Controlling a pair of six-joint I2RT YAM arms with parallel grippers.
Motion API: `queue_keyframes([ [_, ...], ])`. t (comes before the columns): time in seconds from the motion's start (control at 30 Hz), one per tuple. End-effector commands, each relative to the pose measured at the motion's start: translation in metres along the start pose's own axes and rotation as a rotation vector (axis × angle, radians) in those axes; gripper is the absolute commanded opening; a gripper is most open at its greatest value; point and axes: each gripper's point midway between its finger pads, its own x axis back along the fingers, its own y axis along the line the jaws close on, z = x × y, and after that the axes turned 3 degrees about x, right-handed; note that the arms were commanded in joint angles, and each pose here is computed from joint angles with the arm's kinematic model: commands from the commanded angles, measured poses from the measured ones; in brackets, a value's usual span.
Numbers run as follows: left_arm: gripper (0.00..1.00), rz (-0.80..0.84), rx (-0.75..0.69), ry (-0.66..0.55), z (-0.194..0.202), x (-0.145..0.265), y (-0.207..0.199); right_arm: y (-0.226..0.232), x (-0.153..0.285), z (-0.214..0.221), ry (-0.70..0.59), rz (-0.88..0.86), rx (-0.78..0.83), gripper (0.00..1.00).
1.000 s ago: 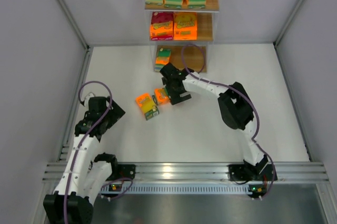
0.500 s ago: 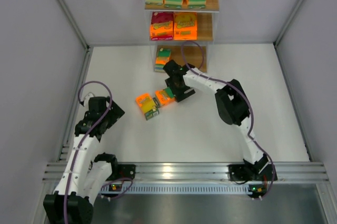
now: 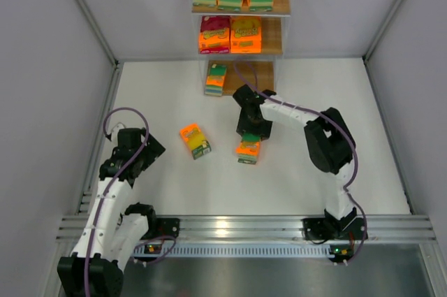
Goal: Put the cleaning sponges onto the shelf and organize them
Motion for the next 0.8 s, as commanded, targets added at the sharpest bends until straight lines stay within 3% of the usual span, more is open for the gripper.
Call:
queue_keyframes([
  [0.0,0.98,0.023,0.002,-0.005,-0.002,-0.004,-0.007,-0.016,0.024,-0.01,-0.088,-0.058,0.261,0.69],
  [0.2,0.98,0.03,-0.009,0.012,0.0,-0.004,-0.009,-0.014,0.044,-0.005,-0.138,-0.193,0.467,0.99],
  [0.4,0.98,0.032,-0.009,0.001,-0.001,-0.003,-0.009,-0.019,0.072,0.002,-0.182,-0.218,0.395,0.99],
  [0.6,0.98,0.034,-0.007,0.012,0.001,-0.004,-0.009,-0.036,0.064,0.037,-0.149,-0.235,0.317,0.99],
  [0.77,0.98,0.035,-0.01,0.015,0.001,-0.004,-0.01,-0.022,0.064,0.046,-0.2,-0.247,0.305,0.99],
])
